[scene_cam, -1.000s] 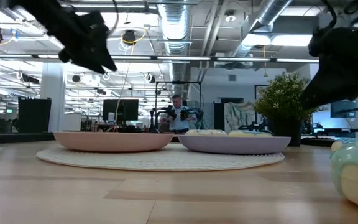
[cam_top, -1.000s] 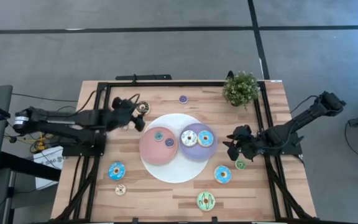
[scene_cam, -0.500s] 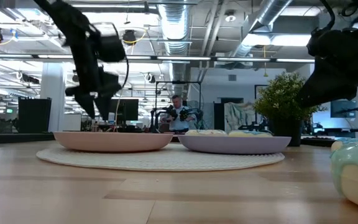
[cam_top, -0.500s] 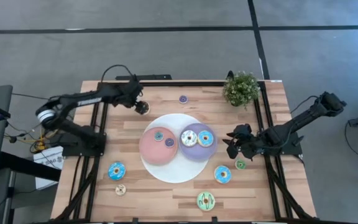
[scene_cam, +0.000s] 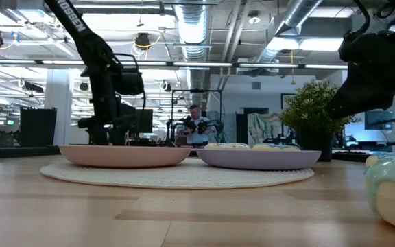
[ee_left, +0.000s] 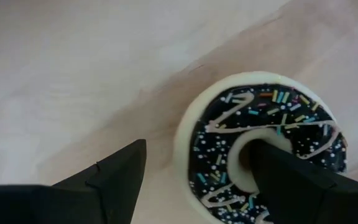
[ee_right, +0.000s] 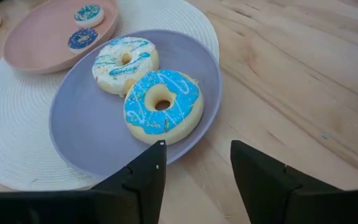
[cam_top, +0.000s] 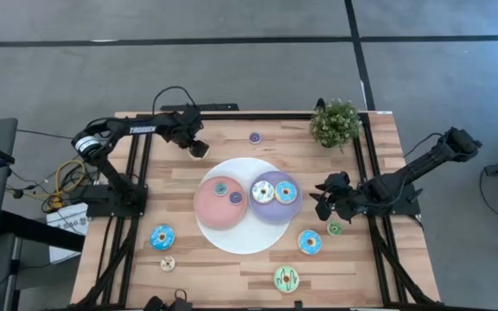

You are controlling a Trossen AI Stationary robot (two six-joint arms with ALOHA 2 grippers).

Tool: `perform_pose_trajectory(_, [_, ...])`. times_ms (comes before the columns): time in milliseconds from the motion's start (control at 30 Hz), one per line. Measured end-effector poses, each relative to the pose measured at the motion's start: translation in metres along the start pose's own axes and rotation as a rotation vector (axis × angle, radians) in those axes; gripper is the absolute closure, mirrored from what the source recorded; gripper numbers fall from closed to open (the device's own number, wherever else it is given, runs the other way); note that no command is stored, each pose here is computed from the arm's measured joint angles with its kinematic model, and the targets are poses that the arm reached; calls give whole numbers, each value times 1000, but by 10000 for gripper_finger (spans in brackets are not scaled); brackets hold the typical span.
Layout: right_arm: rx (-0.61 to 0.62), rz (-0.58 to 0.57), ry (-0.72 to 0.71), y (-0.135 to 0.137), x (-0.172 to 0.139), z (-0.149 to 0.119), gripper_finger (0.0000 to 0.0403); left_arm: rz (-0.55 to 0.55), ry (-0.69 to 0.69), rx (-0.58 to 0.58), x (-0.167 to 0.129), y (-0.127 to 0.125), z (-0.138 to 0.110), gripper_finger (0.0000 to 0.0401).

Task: Pick & Place donuts
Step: Put the big black donut on the violet plate

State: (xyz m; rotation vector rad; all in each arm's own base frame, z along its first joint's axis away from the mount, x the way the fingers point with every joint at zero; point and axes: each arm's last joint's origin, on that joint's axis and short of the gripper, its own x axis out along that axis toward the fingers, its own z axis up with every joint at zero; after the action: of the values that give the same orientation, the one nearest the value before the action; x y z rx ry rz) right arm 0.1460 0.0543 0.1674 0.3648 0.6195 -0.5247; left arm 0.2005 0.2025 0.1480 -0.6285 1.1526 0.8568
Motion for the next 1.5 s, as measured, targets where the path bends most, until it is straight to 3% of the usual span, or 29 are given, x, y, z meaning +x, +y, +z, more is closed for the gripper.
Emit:
perform_pose_trajectory(233, [-18, 0, 0, 0, 0, 0, 234, -17, -10, 33, -3, -3, 3, 148])
perform_pose_trajectory(633, [-18, 0, 0, 0, 0, 0, 235, -40, -4, 28, -5, -7, 4, 307])
perform_pose_trajectory(800, [-18, 0, 0, 0, 0, 0, 238, -104, -15, 45, -20, -24, 12, 356])
perform_pose_trajectory(933, [-18, 0, 0, 0, 0, 0, 239, -193, -95, 91, -47, -56, 21, 378])
perform_pose_trajectory(1067, [-19, 0, 0, 0, 0, 0, 238, -284, -185, 188, -79, -107, 23, 378])
perform_pose_trajectory(1267, [-25, 0, 0, 0, 0, 0, 238, -343, -358, 428, -128, -198, -6, 376])
perform_pose_trajectory(1400, [-26, 0, 0, 0, 0, 0, 239, -412, -359, 520, -138, -245, -21, 383])
perform_pose_trajectory(1500, [-26, 0, 0, 0, 0, 0, 239, -420, -301, 591, -126, -279, -28, 385])
